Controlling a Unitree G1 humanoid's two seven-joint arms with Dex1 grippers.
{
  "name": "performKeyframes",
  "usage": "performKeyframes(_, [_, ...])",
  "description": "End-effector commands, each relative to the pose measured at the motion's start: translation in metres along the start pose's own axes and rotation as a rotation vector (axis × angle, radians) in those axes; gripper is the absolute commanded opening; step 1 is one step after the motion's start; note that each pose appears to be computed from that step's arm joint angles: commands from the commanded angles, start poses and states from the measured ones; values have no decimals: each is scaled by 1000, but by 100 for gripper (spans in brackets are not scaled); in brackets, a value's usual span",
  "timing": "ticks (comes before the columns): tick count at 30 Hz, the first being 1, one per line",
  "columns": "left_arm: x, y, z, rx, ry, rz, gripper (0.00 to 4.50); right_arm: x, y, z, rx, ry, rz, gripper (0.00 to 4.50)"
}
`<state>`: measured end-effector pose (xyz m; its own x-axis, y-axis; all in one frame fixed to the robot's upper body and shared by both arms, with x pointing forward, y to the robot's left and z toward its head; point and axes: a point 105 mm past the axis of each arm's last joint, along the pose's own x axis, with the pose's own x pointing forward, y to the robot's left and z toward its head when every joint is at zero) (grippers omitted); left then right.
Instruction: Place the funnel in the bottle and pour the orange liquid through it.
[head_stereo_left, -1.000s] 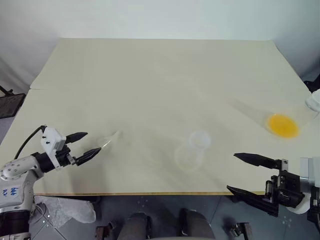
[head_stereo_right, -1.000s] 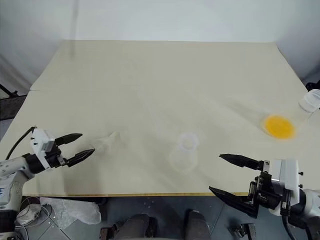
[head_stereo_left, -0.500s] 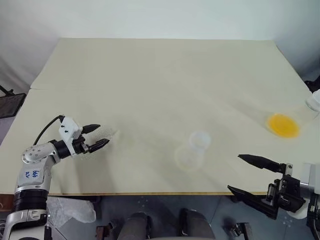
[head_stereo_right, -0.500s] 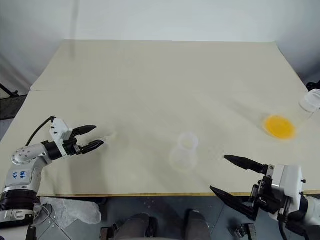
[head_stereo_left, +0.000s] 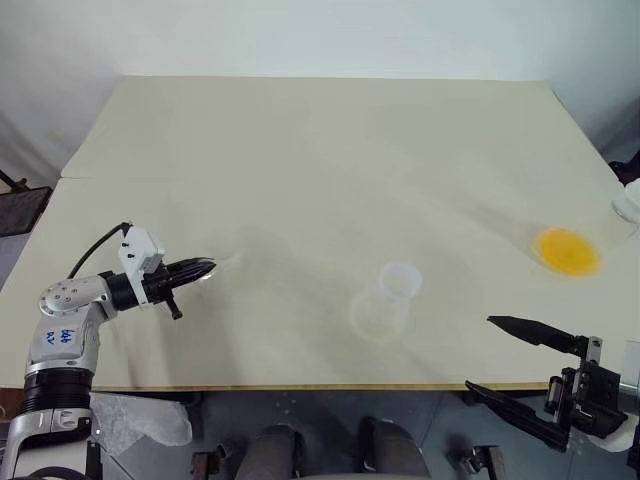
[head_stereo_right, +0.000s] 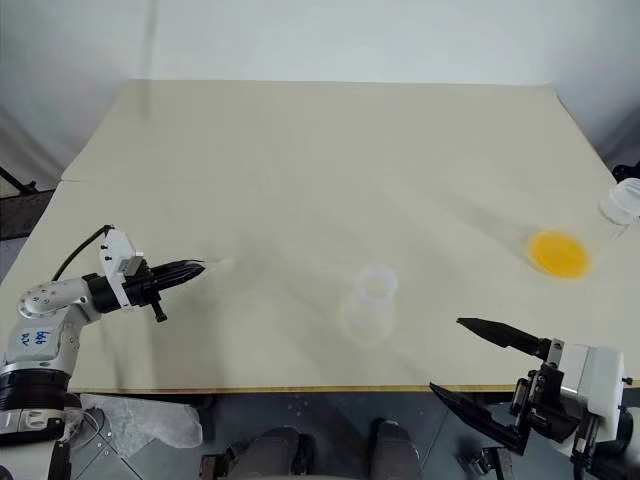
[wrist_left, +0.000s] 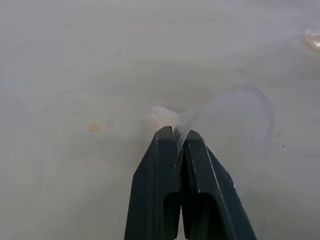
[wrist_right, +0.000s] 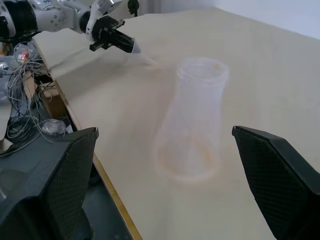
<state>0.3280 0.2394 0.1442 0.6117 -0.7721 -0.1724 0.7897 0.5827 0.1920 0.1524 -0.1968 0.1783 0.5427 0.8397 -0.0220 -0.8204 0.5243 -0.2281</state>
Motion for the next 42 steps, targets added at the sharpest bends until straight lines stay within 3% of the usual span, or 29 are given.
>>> performKeyframes(1, [6, 1, 31, 67, -45, -51, 2, -3, 0, 5, -31, -14, -2, 450])
performKeyframes(10, [58, -34, 115, 124, -141, -401, 2, 3, -9, 18, -85, -21, 8, 450])
performKeyframes(13, [70, -45, 118, 114, -62, -466, 2, 9, -11, 21, -99, -20, -2, 450])
performKeyframes(16, [77, -68, 134, 104, -96, -602, 2, 12, -14, 24, -115, -22, -33, 450])
performKeyframes(20, [85, -87, 144, 52, -33, -726, 2, 15, -13, 27, -124, -27, -57, 450])
performKeyframes(29, [100, -97, 185, 6, -47, -866, 2, 22, -7, 28, -122, -36, -84, 450])
performKeyframes(42, [106, -132, 201, 0, 104, -1115, 2, 15, -5, 29, -119, -51, -77, 450])
